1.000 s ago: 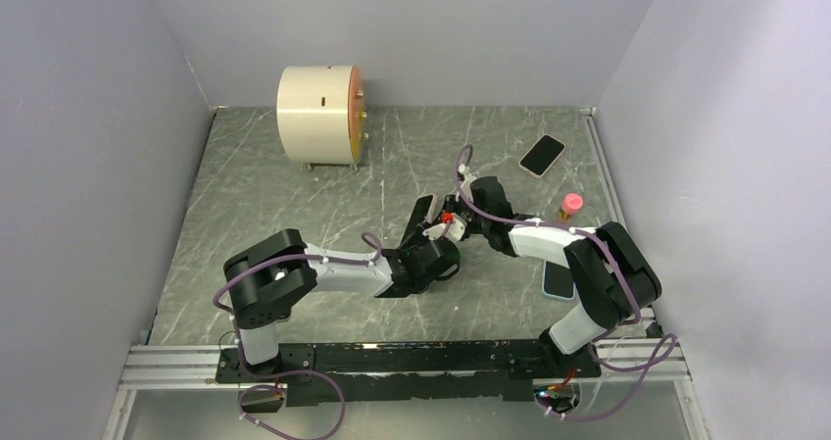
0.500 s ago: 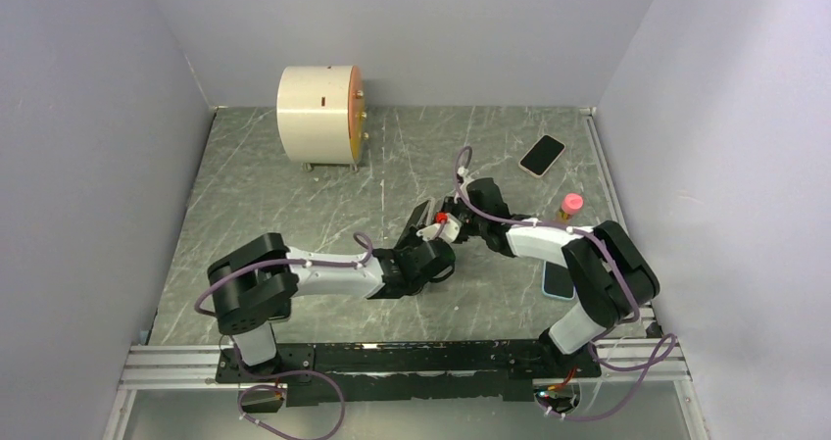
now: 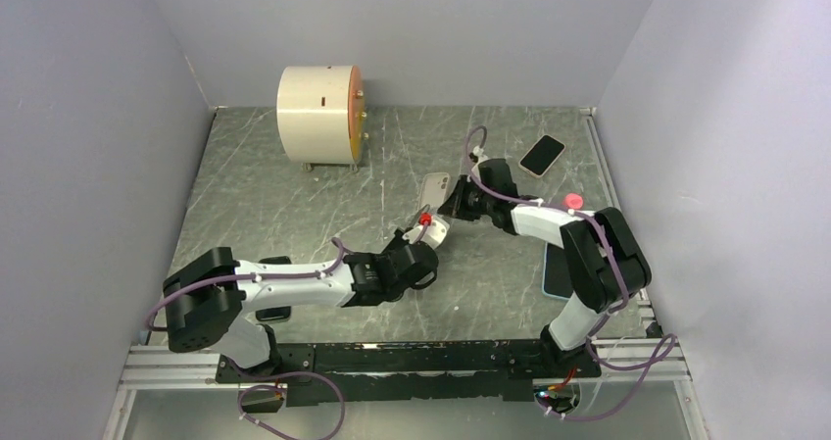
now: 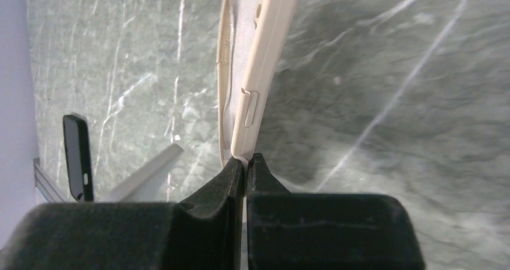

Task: Take the phone out of the phone case
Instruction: Remove the phone case from the phone, then place the phone case at the center of the board, then place the phone at the center of the board.

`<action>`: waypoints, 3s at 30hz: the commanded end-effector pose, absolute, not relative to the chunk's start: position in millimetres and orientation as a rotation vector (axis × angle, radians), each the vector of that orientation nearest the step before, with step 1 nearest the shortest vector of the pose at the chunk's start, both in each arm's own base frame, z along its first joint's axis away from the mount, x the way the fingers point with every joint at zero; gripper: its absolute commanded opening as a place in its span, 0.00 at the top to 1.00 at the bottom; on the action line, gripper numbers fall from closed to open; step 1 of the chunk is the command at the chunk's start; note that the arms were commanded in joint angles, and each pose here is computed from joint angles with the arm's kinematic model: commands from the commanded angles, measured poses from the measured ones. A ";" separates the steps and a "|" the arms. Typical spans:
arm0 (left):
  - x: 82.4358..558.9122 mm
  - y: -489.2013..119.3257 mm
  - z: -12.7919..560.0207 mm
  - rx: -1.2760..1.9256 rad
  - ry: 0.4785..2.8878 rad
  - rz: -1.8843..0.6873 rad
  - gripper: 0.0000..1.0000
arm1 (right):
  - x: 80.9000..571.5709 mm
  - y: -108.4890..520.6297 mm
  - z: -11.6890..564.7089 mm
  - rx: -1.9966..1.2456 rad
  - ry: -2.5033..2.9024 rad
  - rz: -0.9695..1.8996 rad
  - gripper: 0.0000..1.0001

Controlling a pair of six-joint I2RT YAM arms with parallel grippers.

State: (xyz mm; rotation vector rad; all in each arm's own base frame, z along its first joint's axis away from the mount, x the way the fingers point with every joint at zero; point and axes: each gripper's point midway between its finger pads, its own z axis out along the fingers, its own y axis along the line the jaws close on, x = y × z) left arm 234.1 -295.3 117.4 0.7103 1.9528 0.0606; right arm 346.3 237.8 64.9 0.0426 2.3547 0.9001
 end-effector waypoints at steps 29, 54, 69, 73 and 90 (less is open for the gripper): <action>316.7 -237.4 121.5 0.502 2.039 0.277 0.97 | 380.7 162.5 68.2 -0.043 2.431 0.730 0.37; 352.5 -204.0 66.7 0.671 2.149 0.695 0.98 | 338.9 95.1 140.4 0.200 1.921 0.468 0.01; 338.4 -204.4 34.8 0.645 2.279 0.683 0.80 | 337.8 93.7 135.6 0.222 1.911 0.473 0.01; 334.2 -215.5 30.4 0.633 2.303 0.603 0.78 | 337.7 94.6 135.7 0.222 1.908 0.480 0.01; 340.7 -237.2 21.6 0.596 2.340 0.520 0.55 | 337.0 98.9 135.3 0.199 1.914 0.501 0.01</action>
